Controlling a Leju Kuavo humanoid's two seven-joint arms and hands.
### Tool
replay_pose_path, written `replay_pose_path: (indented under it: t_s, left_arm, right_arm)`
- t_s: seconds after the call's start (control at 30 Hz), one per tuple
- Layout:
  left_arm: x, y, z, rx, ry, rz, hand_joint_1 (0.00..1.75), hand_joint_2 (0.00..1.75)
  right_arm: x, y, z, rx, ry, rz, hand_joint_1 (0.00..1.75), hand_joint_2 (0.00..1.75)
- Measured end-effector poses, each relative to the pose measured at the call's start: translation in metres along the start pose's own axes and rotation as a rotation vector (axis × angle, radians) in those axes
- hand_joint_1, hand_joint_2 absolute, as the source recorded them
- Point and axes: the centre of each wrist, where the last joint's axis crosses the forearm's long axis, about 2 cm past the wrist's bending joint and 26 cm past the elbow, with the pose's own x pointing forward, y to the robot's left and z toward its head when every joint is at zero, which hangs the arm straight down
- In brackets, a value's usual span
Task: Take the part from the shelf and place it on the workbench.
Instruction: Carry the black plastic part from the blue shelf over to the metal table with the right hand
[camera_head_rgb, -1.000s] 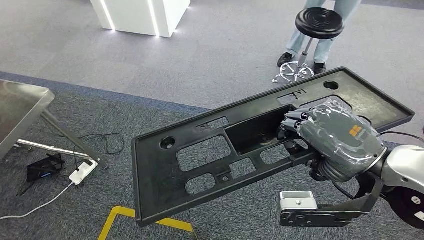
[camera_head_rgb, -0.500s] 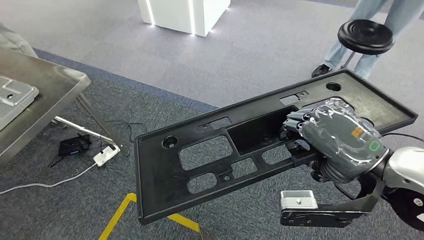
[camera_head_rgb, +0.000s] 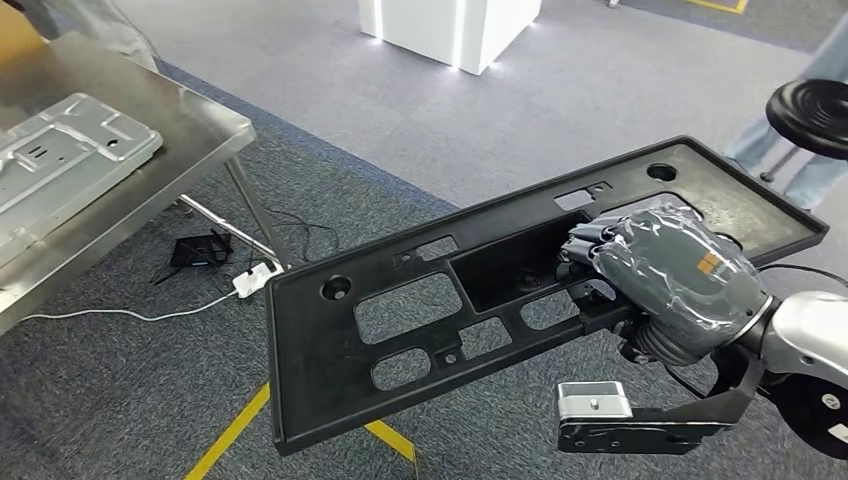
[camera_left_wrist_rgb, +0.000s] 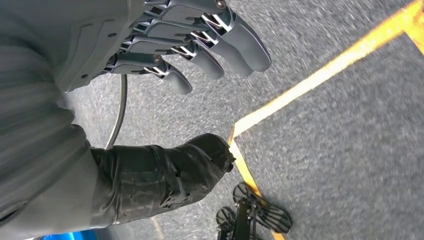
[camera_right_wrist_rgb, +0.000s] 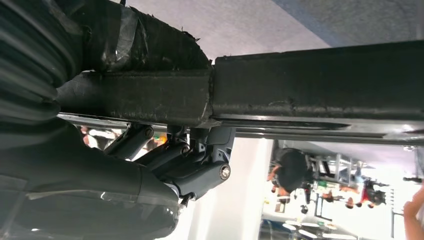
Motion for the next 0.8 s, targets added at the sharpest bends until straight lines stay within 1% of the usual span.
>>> replay_pose_path:
  t_s: [0.37,0.53,0.63,0.8]
  left_arm:
    - [0.0023,-0.0029,-0.0006,-0.007,-0.005,0.002,0.0,1.75]
    - [-0.001,0.0001,-0.0001,-0.001,0.003,0.0,0.0,1.75]
    - [0.0017,-0.0017,-0.0003,-0.005,-0.003,0.001,0.0,1.75]
    - [-0.0002,-0.0034,-0.001,-0.008,0.002,0.001,0.0,1.75]
  right_arm:
    - [-0.0002,0.0011,0.0006,0.006,0.001,0.0,1.75,1.75]
    - [-0.0004,0.0004,0.0005,0.003,0.001,0.002,1.75,1.75]
    - [-0.0003,0.0003,0.0005,0.002,0.001,0.002,1.75,1.75]
    - [-0.0002,0.0007,0.0006,0.004,0.0,0.001,1.75,1.75]
